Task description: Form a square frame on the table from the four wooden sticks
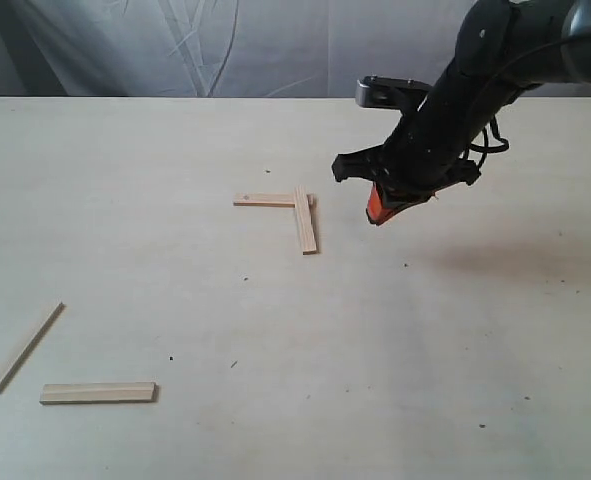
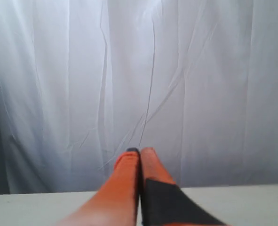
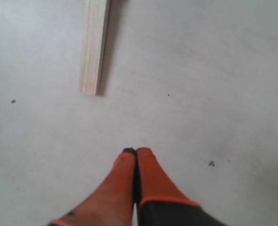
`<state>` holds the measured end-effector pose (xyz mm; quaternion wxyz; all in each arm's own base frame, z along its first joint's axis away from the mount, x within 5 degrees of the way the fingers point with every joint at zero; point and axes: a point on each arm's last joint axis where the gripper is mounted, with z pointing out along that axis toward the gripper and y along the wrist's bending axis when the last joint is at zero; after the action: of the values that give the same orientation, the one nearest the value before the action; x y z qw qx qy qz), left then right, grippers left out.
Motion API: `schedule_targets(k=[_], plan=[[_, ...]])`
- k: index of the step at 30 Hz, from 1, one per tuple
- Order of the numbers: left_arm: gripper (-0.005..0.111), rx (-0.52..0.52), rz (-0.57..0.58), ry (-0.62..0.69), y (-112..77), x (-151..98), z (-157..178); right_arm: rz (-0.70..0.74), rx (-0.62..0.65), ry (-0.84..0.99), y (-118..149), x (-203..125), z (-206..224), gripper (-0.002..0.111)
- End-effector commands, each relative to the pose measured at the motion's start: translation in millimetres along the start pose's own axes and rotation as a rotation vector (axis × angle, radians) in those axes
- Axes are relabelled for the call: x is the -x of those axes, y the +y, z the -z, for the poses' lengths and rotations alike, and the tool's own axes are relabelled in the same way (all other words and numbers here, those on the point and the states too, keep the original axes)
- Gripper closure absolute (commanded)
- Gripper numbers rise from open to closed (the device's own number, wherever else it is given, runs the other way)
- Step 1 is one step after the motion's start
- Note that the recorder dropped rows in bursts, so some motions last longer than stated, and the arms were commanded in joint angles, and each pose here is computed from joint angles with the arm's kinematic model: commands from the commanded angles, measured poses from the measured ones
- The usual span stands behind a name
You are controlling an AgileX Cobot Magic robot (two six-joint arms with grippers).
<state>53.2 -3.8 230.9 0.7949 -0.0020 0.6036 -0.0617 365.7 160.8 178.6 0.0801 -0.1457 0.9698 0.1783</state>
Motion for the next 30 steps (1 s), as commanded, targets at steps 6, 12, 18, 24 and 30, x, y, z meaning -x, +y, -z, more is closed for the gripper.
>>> schedule_targets(k=[6,12,18,24,30], plan=[[0.107,0.078,0.241,0.027,2.9,41,-19,0.136,0.010,0.008,10,-16,4,0.108],[0.107,0.008,0.068,0.380,-7.8,67,-109,0.299,-0.022,0.048,43,-26,-7,0.108],[0.107,-0.026,0.021,1.152,26.5,11,-191,0.346,-0.043,0.088,50,-31,-10,0.108],[0.107,0.121,0.071,1.480,65.4,-50,-203,0.321,-0.083,0.045,43,-26,-8,0.108],[0.107,0.169,0.148,1.532,67.1,-101,-194,0.322,-0.086,0.047,43,-26,-8,0.108]])
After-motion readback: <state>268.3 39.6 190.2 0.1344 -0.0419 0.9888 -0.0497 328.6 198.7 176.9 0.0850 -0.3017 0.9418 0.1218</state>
